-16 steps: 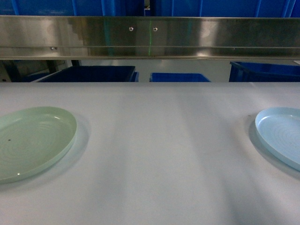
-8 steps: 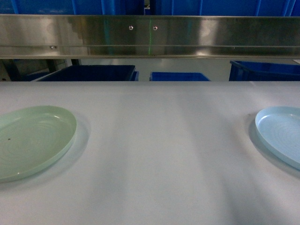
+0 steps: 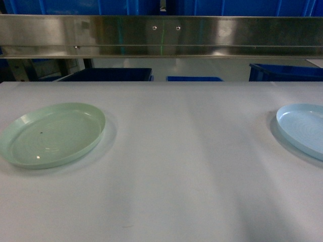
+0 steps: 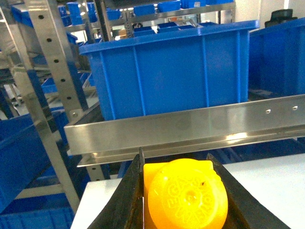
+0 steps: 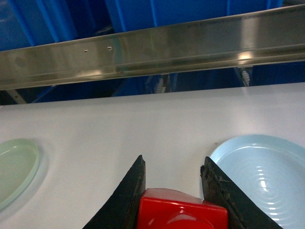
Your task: Sort and place red and yellow blocks in left bins
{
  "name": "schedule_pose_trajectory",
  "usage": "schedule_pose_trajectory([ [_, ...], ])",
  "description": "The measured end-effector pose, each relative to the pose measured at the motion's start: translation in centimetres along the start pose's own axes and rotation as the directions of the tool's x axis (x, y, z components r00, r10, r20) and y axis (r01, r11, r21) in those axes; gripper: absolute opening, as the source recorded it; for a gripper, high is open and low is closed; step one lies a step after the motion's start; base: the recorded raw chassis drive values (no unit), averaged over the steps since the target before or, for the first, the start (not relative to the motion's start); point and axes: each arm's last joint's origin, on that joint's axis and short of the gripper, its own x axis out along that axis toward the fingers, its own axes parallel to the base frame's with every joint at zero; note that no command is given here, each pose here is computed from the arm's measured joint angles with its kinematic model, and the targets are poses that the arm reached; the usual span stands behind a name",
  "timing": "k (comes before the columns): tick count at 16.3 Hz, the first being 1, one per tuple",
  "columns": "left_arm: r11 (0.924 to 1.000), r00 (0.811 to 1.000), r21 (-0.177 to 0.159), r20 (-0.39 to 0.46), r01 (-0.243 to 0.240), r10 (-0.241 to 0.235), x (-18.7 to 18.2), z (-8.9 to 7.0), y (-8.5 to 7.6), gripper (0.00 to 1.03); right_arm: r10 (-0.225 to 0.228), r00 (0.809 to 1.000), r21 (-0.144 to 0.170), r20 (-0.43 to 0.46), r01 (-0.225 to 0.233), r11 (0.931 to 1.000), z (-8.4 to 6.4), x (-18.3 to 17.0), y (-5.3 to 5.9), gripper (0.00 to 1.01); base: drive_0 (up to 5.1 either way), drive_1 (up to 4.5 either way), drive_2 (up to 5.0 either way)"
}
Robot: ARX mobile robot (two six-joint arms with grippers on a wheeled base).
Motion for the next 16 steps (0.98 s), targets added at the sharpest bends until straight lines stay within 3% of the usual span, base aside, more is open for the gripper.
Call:
schedule_pose_trajectory([
  [16, 0.9999, 1.000, 0.000, -0.017, -0.011, 0.011, 0.22, -0.40, 0.13, 0.27, 0.010, 1.000, 0.000, -0.010, -0.010, 1.0000, -0.16, 0.23, 0.10, 0.29, 0.0, 0.00, 0.0],
])
